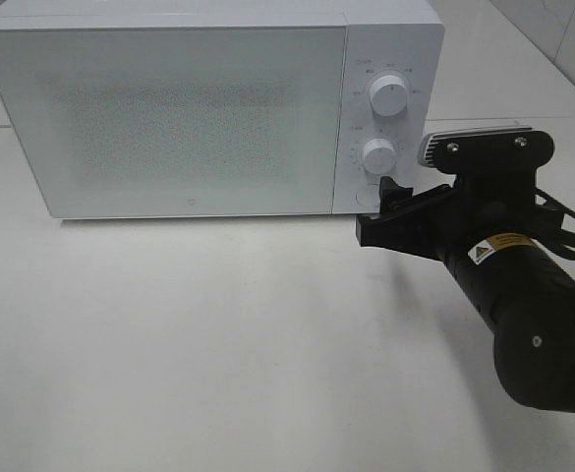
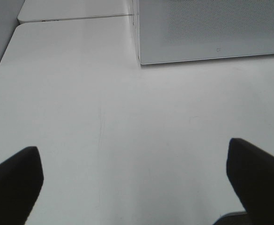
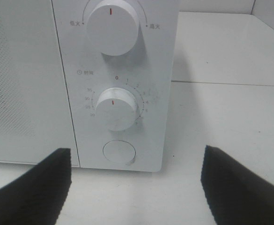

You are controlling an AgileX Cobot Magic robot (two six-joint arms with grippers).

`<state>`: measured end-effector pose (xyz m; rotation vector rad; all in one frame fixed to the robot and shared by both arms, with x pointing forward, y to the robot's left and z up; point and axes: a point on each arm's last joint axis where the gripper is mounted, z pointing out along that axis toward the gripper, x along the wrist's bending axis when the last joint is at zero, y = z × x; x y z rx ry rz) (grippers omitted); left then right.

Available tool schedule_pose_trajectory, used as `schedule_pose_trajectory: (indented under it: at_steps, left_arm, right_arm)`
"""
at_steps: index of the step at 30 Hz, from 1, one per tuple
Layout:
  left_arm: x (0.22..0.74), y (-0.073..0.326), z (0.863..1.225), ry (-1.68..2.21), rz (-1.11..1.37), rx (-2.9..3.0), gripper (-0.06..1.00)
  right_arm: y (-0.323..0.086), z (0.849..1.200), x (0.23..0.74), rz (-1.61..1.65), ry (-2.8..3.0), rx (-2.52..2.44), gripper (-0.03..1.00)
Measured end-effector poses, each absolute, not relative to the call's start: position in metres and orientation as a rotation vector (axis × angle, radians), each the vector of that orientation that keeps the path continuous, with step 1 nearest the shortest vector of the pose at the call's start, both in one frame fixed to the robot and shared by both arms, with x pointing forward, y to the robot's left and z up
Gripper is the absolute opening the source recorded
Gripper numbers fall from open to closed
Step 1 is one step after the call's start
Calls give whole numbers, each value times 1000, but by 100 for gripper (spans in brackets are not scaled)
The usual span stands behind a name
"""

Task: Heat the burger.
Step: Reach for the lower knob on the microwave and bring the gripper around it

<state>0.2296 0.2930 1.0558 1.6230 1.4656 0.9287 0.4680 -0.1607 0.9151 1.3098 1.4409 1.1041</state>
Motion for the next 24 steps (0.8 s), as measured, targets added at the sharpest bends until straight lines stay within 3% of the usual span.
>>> schedule_pose_trajectory:
  at_steps: [24]
  left_arm:
    - [230,293,1056,1466,929,1623,99]
  right_arm:
    - [-129,904,506,1120,1368,1353,75]
